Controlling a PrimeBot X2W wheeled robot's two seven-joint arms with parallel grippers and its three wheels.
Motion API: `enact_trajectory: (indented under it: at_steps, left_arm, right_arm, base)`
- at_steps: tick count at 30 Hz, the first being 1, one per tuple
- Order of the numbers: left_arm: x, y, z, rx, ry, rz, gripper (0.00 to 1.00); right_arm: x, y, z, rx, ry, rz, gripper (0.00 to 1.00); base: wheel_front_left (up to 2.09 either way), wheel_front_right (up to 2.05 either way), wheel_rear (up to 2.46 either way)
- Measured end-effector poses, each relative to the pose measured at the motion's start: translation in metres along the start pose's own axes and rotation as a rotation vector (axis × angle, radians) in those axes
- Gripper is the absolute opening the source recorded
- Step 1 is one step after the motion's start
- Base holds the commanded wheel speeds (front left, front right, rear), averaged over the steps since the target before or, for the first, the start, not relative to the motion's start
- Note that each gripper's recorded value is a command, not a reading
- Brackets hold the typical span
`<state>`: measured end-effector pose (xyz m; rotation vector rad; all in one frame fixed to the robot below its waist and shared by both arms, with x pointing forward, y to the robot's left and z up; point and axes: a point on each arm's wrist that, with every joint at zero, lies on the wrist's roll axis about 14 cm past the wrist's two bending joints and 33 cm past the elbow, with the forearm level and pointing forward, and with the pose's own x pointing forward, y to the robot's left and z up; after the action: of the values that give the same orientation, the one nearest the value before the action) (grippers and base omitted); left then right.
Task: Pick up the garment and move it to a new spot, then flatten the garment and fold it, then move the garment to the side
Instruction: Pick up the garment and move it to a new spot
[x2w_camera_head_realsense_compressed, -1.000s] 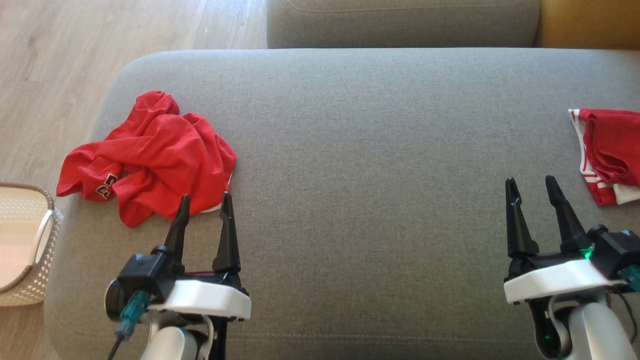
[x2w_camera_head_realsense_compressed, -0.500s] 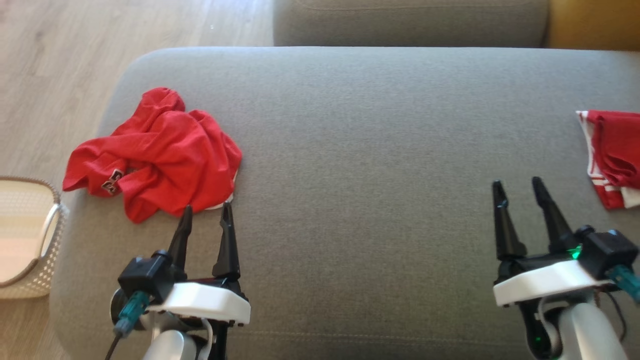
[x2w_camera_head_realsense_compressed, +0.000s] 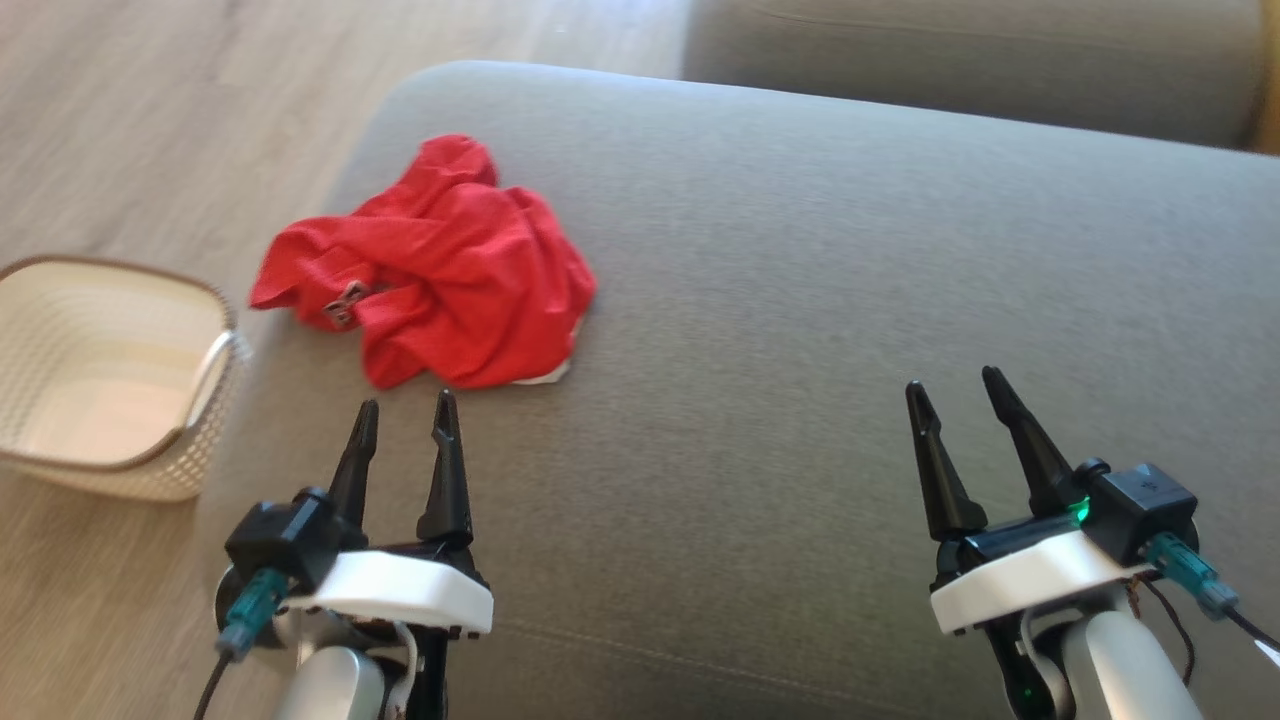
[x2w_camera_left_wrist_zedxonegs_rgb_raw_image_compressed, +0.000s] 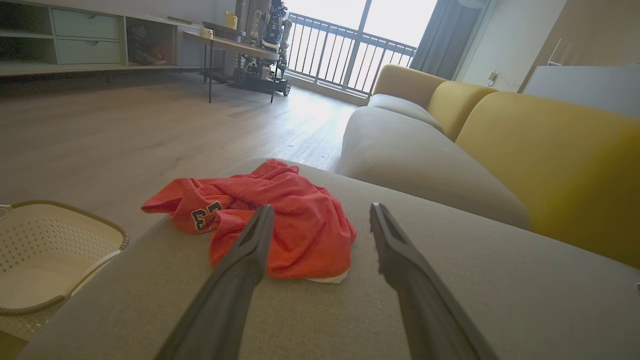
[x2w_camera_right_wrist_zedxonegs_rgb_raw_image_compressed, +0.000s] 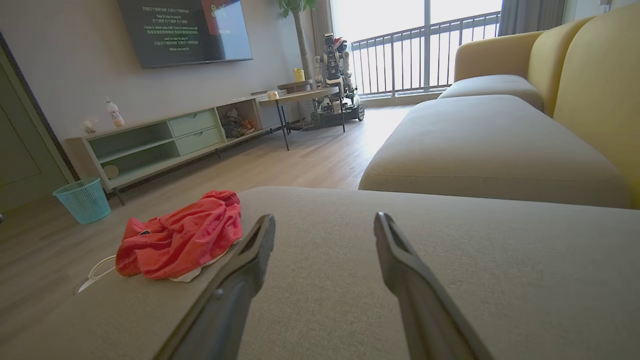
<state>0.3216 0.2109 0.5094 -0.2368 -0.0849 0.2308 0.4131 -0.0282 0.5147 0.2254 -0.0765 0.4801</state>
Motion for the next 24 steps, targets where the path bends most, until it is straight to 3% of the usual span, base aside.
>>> enact_trajectory:
  at_steps: [10,24]
  left_arm:
    - [-0.018,0.021,0.011,-0.025,-0.03,0.036,1.0]
    - [-0.006,0.042,0.011,-0.03,-0.03,0.084,1.0]
  right_arm:
    - [0.015,0.035,-0.009,0.014,0.021,0.107,1.0]
    - [0.012,0.026,-0.018,-0.001,0.045,0.086,1.0]
  base:
    - [0.0,0.0,0.0]
    - [0.0,0.0,0.0]
